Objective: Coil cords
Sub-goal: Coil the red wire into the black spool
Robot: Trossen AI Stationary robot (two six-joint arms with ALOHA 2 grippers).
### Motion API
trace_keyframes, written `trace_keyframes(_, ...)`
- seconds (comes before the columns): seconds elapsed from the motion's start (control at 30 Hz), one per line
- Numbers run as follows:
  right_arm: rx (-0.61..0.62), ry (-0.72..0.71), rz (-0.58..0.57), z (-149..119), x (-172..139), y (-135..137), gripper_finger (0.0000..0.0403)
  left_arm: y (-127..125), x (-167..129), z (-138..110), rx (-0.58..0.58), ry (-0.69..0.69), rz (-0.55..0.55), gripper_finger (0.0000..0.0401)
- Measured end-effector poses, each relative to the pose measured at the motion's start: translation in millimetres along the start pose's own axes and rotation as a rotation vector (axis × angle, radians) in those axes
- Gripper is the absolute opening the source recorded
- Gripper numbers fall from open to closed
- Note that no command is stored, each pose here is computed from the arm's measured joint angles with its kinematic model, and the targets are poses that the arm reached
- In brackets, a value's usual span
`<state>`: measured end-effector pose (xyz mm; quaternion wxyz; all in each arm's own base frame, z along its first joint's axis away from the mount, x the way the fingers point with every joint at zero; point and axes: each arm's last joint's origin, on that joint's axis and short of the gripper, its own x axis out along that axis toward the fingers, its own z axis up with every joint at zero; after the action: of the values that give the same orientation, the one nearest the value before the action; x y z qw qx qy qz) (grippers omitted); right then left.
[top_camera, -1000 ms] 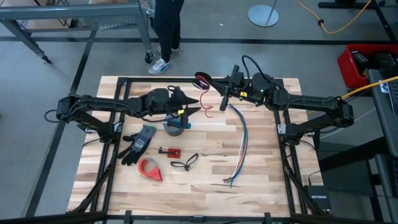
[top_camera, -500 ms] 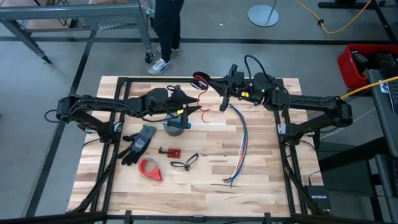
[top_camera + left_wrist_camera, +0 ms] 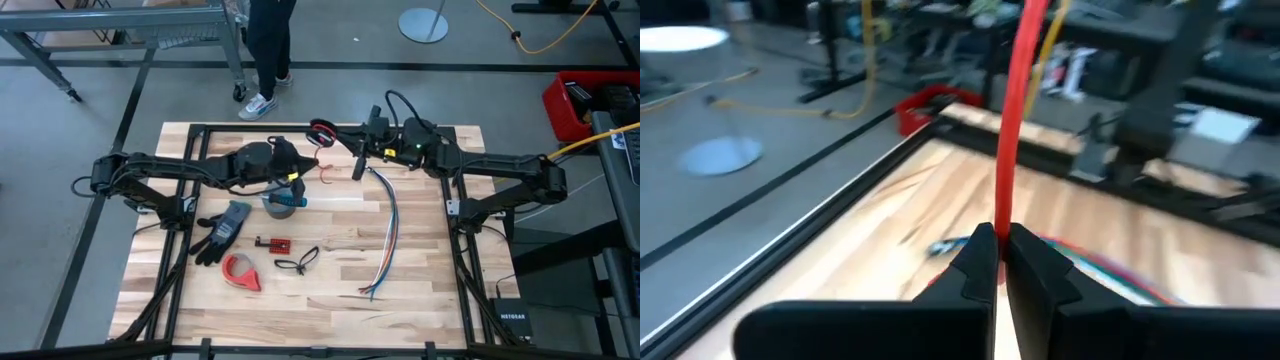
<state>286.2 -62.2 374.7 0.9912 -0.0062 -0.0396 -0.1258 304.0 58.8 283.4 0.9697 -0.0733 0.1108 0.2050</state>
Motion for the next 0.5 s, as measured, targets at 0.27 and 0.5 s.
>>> trace_keyframes(0.27, -0.009, 0.097, -0.054, -6, -4, -2, 0.0001, 5, -2, -8, 0.022, 0.072, 0.116, 0.0002)
trace_keyframes(0.5, -0.022, 0.257, -0.073, -21, -7, -2, 0.0001, 14, -14, 0, 0.023, 0.065, 0.213, 0.0001)
